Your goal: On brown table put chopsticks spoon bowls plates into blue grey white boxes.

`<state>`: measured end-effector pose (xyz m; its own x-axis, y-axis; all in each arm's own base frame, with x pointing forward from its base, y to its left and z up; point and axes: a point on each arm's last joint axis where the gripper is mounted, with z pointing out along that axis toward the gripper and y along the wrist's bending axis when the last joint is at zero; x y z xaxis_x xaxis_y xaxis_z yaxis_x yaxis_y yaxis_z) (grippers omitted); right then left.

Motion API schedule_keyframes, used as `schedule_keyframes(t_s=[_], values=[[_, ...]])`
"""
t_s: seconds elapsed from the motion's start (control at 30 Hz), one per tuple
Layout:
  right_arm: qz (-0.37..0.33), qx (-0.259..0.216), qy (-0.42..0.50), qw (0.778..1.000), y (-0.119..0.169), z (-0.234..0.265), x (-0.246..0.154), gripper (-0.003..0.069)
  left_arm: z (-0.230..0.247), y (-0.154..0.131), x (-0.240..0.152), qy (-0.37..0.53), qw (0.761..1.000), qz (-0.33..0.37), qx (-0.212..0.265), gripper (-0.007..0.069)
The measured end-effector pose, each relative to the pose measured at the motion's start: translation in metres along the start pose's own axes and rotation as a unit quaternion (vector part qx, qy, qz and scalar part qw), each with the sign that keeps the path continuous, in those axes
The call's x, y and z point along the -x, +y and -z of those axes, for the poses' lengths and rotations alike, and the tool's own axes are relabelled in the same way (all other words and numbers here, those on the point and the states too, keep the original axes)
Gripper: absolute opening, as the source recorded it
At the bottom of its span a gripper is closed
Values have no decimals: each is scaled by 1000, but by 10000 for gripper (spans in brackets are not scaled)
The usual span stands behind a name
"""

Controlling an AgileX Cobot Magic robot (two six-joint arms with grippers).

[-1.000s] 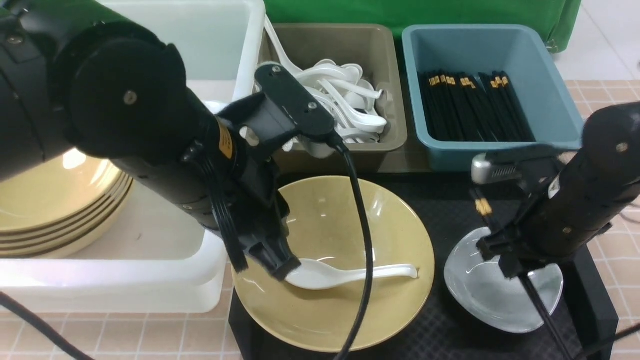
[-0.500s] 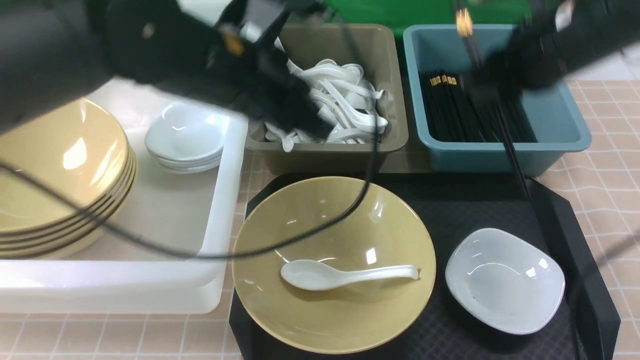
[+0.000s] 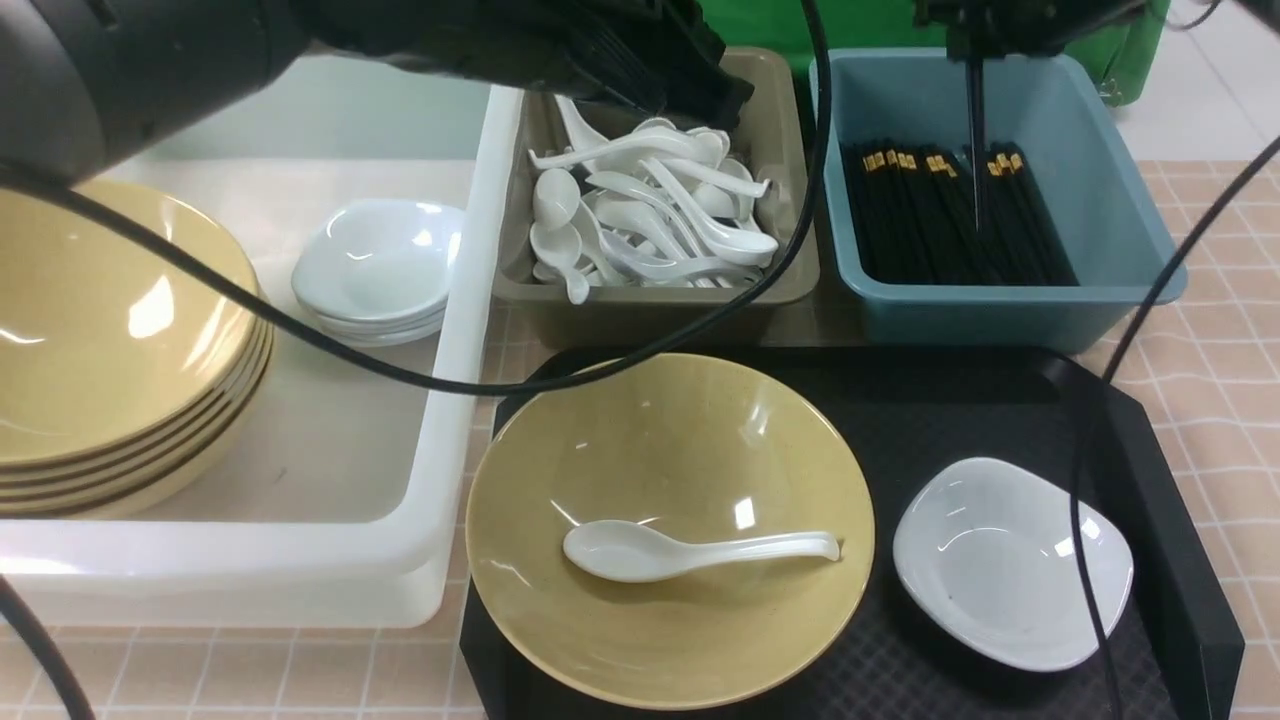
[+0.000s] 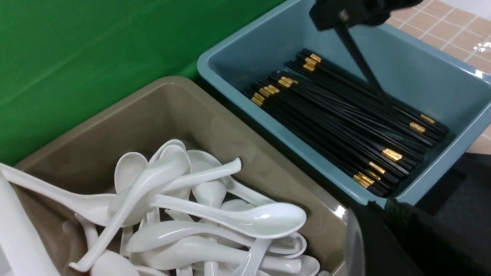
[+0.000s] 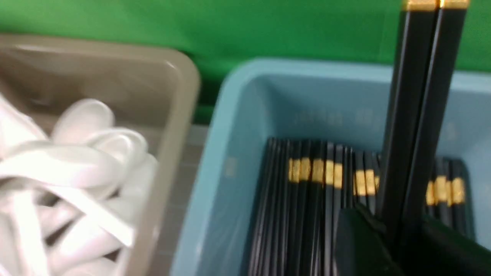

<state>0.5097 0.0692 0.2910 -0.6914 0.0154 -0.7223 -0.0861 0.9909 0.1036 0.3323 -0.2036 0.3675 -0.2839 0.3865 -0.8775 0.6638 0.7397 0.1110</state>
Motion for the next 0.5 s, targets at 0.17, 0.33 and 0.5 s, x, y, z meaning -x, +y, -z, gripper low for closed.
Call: schedule_keyframes(t_s=[0.17, 0.33, 0.5], values=[[-3, -9, 92, 996, -6, -25, -26, 223, 0, -1, -3, 17, 1000, -2, -8, 4], [36, 0, 138, 990, -4, -6, -22, 335, 22, 2, -1, 38, 999, -7, -12, 4], [107, 46, 146, 982, 14, 44, -4, 365, 82, 21, -1, 46, 999, 6, 11, 4]])
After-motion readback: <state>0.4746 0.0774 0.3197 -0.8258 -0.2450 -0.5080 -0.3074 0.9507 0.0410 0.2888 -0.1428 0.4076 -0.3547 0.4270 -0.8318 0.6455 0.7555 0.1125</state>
